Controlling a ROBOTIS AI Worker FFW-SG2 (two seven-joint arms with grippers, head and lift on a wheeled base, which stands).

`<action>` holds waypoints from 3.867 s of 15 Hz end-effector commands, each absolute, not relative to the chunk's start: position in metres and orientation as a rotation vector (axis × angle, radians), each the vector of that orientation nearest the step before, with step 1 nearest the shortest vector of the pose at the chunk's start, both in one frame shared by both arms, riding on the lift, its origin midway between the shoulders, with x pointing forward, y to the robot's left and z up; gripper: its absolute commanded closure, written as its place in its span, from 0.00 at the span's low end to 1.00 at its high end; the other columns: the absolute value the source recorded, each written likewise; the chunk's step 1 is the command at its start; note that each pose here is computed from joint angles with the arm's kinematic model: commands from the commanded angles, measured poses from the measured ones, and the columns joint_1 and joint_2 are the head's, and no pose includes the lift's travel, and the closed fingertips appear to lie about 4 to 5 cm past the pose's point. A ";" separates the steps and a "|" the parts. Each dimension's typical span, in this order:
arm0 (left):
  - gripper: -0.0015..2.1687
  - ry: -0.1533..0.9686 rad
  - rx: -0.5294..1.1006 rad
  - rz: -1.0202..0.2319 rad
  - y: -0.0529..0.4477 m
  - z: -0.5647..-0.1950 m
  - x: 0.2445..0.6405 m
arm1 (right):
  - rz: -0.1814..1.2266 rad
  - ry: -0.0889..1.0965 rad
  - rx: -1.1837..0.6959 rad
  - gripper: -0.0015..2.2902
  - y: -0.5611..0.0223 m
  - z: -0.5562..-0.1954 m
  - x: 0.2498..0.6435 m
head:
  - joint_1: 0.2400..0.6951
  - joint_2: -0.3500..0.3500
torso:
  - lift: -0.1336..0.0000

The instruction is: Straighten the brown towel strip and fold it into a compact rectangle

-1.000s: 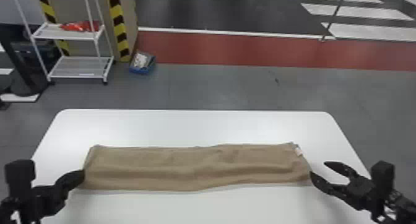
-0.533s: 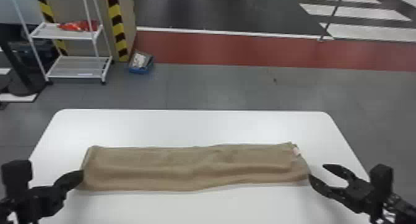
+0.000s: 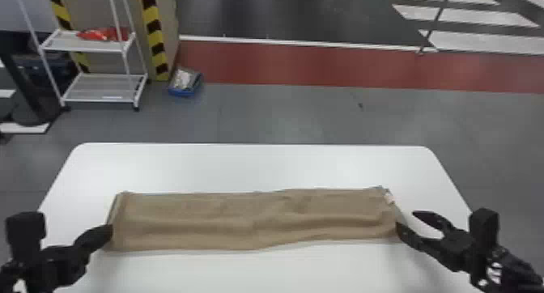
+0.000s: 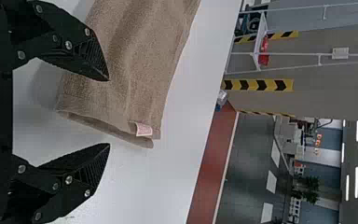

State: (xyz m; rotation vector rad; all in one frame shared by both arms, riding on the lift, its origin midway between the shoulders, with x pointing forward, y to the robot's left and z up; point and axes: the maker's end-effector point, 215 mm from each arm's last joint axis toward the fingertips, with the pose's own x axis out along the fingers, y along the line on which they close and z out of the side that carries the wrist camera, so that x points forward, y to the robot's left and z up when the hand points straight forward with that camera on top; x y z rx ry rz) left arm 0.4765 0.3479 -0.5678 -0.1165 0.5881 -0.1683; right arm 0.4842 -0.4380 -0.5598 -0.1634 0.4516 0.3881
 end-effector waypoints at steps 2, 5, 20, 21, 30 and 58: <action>0.72 0.588 -0.115 -0.172 0.347 -0.567 0.476 | 0.389 0.473 -0.150 0.32 -0.436 -0.567 0.482 | 1.00 0.35 | 1.00; 0.72 0.587 -0.114 -0.172 0.346 -0.565 0.478 | 0.395 0.472 -0.143 0.56 -0.438 -0.566 0.480 | 1.00 0.35 | 1.00; 0.72 0.591 -0.159 -0.155 0.350 -0.556 0.479 | 0.357 0.411 -0.096 0.60 -0.448 -0.533 0.504 | 1.00 0.34 | 1.00; 0.72 0.591 -0.153 -0.161 0.345 -0.558 0.479 | 0.356 0.421 -0.081 0.60 -0.445 -0.537 0.504 | 1.00 0.34 | 1.00; 0.72 0.610 -0.116 -0.137 0.349 -0.566 0.488 | 0.294 0.474 -0.074 0.58 -0.450 -0.548 0.513 | 1.00 0.35 | 1.00; 0.63 0.710 -0.199 -0.139 0.354 -0.585 0.457 | 0.350 0.552 -0.074 0.53 -0.454 -0.567 0.482 | 1.00 0.35 | 1.00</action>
